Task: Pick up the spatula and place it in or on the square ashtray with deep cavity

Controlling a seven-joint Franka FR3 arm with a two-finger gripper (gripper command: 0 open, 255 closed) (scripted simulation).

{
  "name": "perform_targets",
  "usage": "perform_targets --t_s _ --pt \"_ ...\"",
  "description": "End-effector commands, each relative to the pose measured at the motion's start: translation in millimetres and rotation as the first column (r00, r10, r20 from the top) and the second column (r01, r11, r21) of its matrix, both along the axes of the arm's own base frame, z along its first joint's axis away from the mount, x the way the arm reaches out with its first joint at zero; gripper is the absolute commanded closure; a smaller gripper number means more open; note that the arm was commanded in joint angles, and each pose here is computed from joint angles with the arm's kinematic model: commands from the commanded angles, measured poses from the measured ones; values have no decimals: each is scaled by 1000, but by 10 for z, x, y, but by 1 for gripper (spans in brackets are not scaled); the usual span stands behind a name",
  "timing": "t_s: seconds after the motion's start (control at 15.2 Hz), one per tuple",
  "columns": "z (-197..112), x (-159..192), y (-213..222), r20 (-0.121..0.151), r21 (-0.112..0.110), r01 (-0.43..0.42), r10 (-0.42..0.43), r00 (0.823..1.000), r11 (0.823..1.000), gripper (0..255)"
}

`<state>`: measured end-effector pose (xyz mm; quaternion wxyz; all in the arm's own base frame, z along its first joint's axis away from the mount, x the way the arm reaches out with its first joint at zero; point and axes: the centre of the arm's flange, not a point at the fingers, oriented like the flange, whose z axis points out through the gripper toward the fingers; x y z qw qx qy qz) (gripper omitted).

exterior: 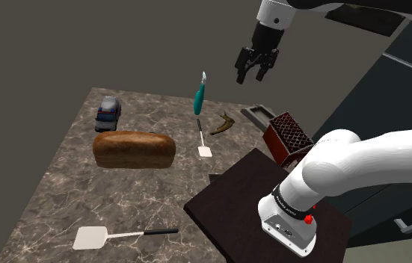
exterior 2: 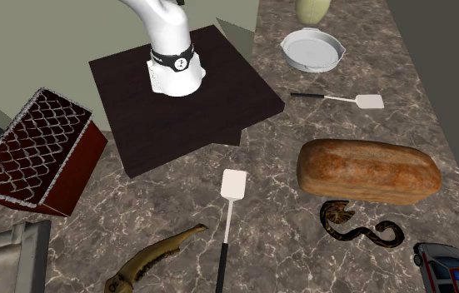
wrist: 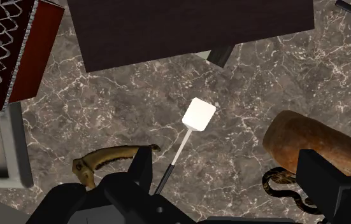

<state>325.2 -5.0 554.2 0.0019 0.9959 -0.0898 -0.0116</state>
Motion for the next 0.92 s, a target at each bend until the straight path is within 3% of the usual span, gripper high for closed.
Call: perform_targets --t_s 0.0,0.86 --pt "0 0 0 0 0 0 0 1000 1000 0" --pt "-1561 629 -186 36 -9 191 -191 981 982 0"
